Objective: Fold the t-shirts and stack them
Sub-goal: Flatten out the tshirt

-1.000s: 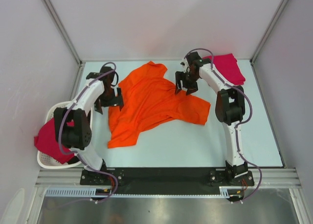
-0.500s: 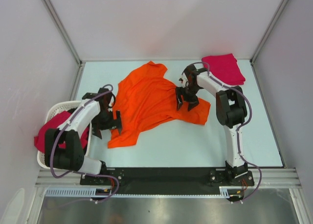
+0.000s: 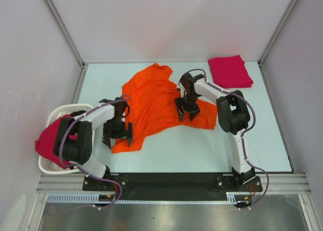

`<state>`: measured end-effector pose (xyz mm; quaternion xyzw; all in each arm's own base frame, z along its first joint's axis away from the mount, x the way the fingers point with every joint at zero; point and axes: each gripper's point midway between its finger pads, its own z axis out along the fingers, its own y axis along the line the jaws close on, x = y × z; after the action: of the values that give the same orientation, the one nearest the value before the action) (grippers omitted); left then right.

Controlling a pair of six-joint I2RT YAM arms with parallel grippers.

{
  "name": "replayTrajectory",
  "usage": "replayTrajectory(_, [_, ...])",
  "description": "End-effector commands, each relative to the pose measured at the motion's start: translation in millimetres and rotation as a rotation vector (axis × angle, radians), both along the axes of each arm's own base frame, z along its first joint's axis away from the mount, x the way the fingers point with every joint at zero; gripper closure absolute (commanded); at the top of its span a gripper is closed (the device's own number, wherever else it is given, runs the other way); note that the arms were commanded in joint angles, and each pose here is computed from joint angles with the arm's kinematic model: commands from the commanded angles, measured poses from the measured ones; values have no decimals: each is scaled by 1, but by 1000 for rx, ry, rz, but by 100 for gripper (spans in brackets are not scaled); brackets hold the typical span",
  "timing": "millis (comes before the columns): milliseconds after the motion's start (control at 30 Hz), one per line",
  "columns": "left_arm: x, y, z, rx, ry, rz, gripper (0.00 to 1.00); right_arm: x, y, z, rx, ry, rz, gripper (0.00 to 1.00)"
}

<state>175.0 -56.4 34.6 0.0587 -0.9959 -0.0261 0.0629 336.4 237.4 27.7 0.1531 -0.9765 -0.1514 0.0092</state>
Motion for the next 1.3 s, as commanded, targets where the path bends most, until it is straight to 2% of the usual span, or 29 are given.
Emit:
replayTrajectory(0, [-7,-1,-7,-9,16,8,0,-29,-32,1,-150,35,22,32])
replayTrajectory(100, [-6,4,-8,25,10,10,2,-40,-35,5,-176,34,28,32])
replayTrajectory(167, [-11,5,-14,27,38,14,9,-48,-39,8,-215,27,44,32])
replayTrajectory(300, [-3,4,-14,7,31,3,14,-64,-44,15,-235,36,47,31])
replayTrajectory(333, [-2,-2,-15,-27,33,1,26,-67,-46,15,-243,37,47,31])
replayTrajectory(367, [-3,-5,-20,-48,53,1,34,-67,-47,14,-247,31,49,31])
replayTrajectory(400, [-1,-7,-23,-69,55,-11,55,-65,-48,14,-250,28,47,31])
replayTrajectory(467, [-4,-13,-30,-105,89,-28,79,-60,-46,16,-242,22,41,31])
replayTrajectory(500, [-2,-14,-36,-106,103,-28,100,-57,-46,18,-241,19,40,31])
replayTrajectory(567, [5,-17,-38,-121,95,-45,100,-49,-42,23,-227,4,39,31])
replayTrajectory(667, [52,-28,-16,-155,-54,-56,100,-42,-39,28,-205,0,32,31])
replayTrajectory(700, [86,-37,11,-185,-192,-56,100,-42,-38,29,-203,-1,32,31])
replayTrajectory(767, [121,-48,48,-221,-336,-27,100,-39,-39,30,-199,-1,26,32])
replayTrajectory(800, [150,-57,83,-242,-460,-34,100,-36,-38,33,-197,-14,25,32])
replayTrajectory(867, [177,-66,129,-250,-604,-42,100,-29,-40,39,-202,-44,15,32])
replayTrajectory(900, [198,-72,171,-233,-733,-53,100,-21,-38,50,-189,-80,11,33])
replayTrajectory(967, [213,-80,214,-249,-855,-39,100,-9,-42,62,-189,-130,-13,33])
replayTrajectory(1000, [230,-78,250,-241,-968,-14,100,-2,-41,73,-178,-169,-18,33])
replayTrajectory(1067, [253,-79,264,-228,-1019,31,100,7,-39,88,-143,-218,-26,34])
replayTrajectory(1100, [264,-80,292,-241,-1083,45,100,12,-38,96,-114,-246,-23,34])
replayTrajectory(1133, [275,-85,294,-249,-1088,46,100,12,-34,102,-72,-248,-23,34])
replayTrajectory(1167, [291,-90,271,-234,-1029,41,100,13,-31,106,-46,-254,-23,34])
replayTrajectory(1200, [306,-95,293,-252,-1082,41,100,14,-31,108,-17,-251,-26,34])
replayTrajectory(1267, [324,-100,281,-276,-1052,68,100,3,-23,109,61,-212,-7,34])
